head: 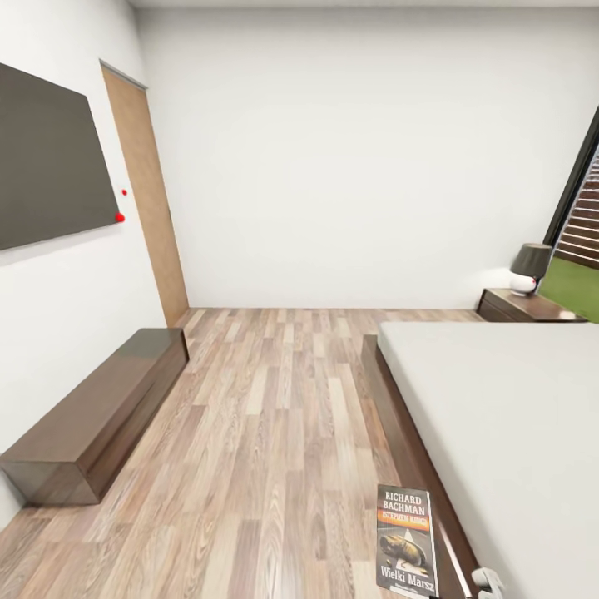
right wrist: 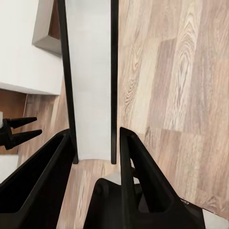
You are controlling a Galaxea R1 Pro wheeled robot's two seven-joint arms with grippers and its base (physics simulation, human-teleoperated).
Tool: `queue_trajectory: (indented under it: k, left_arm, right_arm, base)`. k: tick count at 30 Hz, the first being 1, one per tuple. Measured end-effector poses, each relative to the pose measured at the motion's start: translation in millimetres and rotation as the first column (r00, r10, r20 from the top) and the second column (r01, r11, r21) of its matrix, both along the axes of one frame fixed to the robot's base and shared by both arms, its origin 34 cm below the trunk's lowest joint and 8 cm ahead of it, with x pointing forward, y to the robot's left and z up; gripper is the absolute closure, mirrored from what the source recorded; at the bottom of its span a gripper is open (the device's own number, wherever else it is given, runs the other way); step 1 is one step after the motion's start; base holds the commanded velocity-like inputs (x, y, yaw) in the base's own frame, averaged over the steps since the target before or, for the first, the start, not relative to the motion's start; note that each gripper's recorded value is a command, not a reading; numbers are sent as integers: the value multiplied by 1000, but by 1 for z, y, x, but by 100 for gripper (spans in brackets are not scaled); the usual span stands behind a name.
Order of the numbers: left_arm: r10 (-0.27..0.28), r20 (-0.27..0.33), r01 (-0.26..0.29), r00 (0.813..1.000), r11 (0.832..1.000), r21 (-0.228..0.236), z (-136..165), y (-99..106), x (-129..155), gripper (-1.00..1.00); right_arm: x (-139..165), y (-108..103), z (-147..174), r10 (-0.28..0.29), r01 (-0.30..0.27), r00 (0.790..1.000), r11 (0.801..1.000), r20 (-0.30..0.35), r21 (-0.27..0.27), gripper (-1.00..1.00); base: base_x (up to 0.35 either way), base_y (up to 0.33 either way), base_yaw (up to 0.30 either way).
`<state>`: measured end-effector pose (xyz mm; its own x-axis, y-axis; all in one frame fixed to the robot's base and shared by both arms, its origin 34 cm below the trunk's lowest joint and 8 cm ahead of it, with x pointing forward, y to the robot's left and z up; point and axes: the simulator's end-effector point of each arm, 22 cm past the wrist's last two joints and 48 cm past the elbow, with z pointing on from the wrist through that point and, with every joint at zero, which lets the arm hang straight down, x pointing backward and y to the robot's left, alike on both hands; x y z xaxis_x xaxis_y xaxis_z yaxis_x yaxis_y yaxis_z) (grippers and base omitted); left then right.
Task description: In the bedroom, move the book from the bed onto either nightstand, and place the two sandals side by side next to the bed.
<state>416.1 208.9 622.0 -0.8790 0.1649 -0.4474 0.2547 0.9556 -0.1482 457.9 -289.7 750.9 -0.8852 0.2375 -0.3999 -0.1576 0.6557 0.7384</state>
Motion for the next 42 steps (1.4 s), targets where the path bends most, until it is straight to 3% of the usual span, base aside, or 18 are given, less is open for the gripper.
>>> queue_trajectory:
  k: [42]
  left_arm:
    - [2, 1, -2, 1000, 1000, -1, 0, 0, 0, -100]
  right_arm:
    - [0, 0, 0, 1, -1, 1000, 1000, 0, 0, 100]
  base:
    - [275, 1, 0]
